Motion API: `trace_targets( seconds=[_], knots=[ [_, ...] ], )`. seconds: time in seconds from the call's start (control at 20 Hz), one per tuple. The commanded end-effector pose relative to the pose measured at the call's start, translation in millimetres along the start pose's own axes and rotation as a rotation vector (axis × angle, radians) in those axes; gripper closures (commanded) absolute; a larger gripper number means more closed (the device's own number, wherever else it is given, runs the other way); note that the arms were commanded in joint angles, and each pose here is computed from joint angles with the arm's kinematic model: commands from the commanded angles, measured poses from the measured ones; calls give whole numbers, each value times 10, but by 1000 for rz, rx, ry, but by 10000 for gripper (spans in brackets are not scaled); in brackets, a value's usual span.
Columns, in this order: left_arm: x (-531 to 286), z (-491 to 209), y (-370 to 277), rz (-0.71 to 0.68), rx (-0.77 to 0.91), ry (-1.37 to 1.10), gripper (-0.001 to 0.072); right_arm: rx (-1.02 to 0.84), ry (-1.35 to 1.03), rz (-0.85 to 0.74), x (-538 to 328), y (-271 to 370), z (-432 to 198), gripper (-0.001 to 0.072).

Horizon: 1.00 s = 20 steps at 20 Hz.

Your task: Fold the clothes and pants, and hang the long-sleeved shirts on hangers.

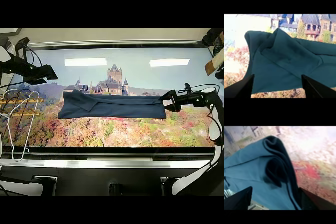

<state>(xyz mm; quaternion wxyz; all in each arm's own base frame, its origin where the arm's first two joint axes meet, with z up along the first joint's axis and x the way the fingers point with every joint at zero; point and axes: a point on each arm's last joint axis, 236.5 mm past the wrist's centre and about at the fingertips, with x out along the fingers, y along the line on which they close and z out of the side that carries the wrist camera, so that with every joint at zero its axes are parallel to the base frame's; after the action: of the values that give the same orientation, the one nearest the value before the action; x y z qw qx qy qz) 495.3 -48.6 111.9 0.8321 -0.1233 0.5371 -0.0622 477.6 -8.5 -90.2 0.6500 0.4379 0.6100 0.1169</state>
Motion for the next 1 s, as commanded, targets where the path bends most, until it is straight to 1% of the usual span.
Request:
trace_targets(
  seconds=[0.0, 0.05, 0.1, 0.15, 0.2, 0.25, 0.3, 0.35, 0.4, 0.5, 0.6, 0.8, 0.95],
  knots=[
    [-2, -7, -14, 5, 0, 1, 23, -32, -21, -105, 219, -100, 42, 113],
    [-3, -8, -13, 5, 0, 1, 23, -46, -12, -117, 266, -81, 13, 144],
    [-2, -7, -16, 4, 0, 1, 24, -59, 1, -123, 314, -49, -24, 243],
    [-2, -9, -20, 4, 1, 2, 24, -65, 9, -125, 335, -31, -47, 443],
    [3, -12, -33, 3, 3, 3, 47, -68, 16, -118, 347, 1, -69, 648],
    [7, -16, -47, 2, 6, 4, 55, -69, 13, -107, 327, 45, -70, 683],
    [16, -23, -65, 0, 9, 7, 177, -80, -1, -103, 268, 112, -60, 683],
    [35, -39, -88, -3, 12, 12, 469, -100, -22, -103, 176, 200, -49, 684],
    [74, -69, -123, -10, 15, 21, 694, -119, -44, -99, 73, 312, -45, 685],
    [264, -205, -325, -70, 13, 70, 687, -145, -69, -99, -181, 561, -88, 685],
    [595, -445, -694, -185, -4, 165, 687, -176, -80, -119, -471, 797, -171, 685],
    [1474, -968, -1602, -356, -47, 298, 688, -209, -141, -144, -1033, 1271, -307, 684],
    [1867, -1329, -2406, -506, -111, 349, 689, -217, -189, -132, -1338, 1575, -413, 684]
  ],
)
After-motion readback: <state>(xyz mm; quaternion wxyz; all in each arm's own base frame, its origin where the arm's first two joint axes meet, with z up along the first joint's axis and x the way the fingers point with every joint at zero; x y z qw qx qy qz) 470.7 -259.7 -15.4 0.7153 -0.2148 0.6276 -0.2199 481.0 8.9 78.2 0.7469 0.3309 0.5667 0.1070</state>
